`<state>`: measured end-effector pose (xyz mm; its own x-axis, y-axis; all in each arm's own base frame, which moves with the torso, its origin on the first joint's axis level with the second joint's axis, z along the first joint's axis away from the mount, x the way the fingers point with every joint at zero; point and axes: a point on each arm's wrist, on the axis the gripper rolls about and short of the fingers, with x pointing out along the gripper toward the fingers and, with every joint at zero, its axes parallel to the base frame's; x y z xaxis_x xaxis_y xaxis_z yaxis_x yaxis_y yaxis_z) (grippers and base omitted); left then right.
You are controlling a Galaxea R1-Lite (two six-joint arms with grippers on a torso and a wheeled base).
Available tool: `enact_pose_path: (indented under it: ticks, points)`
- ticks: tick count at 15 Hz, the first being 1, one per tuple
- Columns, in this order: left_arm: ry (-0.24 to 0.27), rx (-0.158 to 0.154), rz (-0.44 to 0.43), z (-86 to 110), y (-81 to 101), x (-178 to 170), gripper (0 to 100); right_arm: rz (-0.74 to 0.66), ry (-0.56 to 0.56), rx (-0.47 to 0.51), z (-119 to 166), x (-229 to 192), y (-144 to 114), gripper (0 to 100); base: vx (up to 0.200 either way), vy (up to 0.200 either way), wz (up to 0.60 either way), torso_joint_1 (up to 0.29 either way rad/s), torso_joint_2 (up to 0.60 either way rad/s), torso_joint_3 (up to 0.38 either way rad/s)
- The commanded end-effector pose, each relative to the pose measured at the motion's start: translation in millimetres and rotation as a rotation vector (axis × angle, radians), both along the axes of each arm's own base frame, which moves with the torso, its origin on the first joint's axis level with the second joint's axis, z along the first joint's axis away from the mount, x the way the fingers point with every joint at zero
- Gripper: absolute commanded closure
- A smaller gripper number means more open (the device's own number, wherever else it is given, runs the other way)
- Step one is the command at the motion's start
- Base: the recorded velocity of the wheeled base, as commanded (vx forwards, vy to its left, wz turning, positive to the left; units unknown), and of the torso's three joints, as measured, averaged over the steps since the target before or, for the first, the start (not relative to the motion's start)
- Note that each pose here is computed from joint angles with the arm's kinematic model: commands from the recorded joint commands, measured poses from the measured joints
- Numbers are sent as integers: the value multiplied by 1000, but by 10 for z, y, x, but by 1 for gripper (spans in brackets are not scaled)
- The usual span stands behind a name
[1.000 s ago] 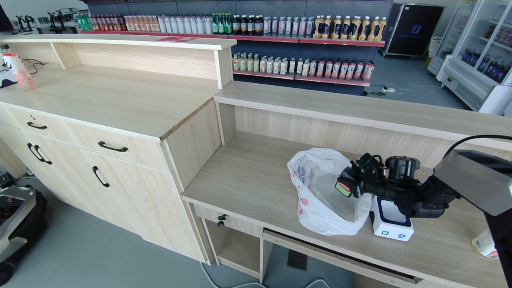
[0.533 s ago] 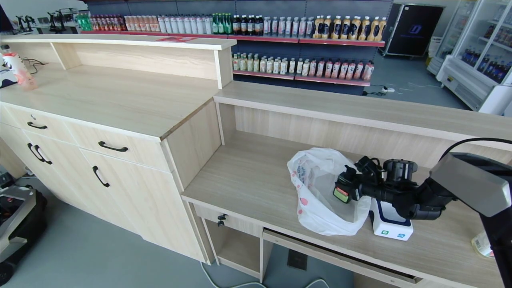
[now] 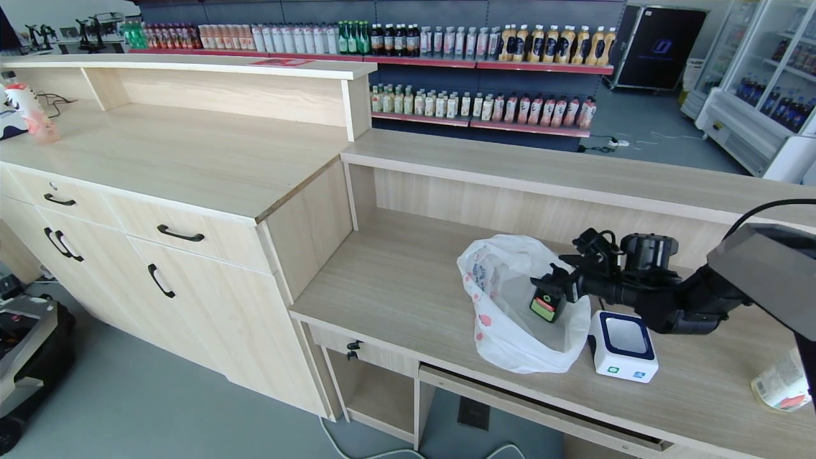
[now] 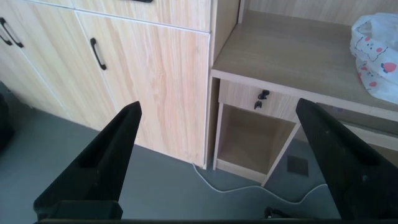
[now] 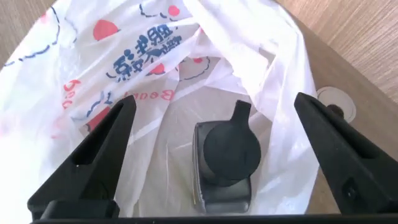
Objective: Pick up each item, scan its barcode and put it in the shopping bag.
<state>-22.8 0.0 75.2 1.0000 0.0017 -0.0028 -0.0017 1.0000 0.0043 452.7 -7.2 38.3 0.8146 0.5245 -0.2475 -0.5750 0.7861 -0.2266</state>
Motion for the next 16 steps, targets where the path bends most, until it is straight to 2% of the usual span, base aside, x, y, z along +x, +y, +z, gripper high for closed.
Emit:
enact_pose_path:
  ticks: [1,2,3,4,6,8,10,11,13,14,15,16]
  points:
    - [-1,0,0,1,0,0,0,-41,-100,0,837,-494,-119,0,0,0,0,0,0,0]
    - [0,0,0,-1,0,0,0,-80,-110,-5,1023,-798,-234,0,0,0,0,0,0,0]
    - [-1,0,0,1,0,0,0,-99,-112,-6,1088,-945,-284,0,0,0,0,0,0,0]
    - [0,0,0,-1,0,0,0,-171,-130,-12,1280,-1396,-459,0,0,0,0,0,0,0]
    - [0,0,0,-1,0,0,0,-245,-141,-20,1402,-1767,-586,0,0,0,0,0,0,0]
    - [0,0,0,-1,0,0,0,-418,-158,-138,1488,-2119,-618,0,0,0,-600,5,5,2]
    - [0,0,0,-1,0,0,0,-500,-139,-125,1573,-2343,-542,0,0,0,-600,-5,-2,5]
    - [-1,0,0,1,0,0,0,-612,-117,-139,1578,-2404,-542,0,0,0,-600,12,7,-2]
    - [0,0,0,-1,0,0,0,-917,-8,-45,1461,-2397,-518,0,0,0,-600,2,0,2]
    - [0,0,0,-1,0,0,0,-1074,67,-30,1335,-2345,-530,0,0,0,-600,-2,2,7]
    - [0,0,0,-1,0,0,0,-1161,108,-10,1242,-2295,-552,0,0,0,-600,2,2,2]
    - [0,0,0,-1,0,0,0,-1187,192,34,1050,-2189,-592,0,0,0,0,0,0,0]
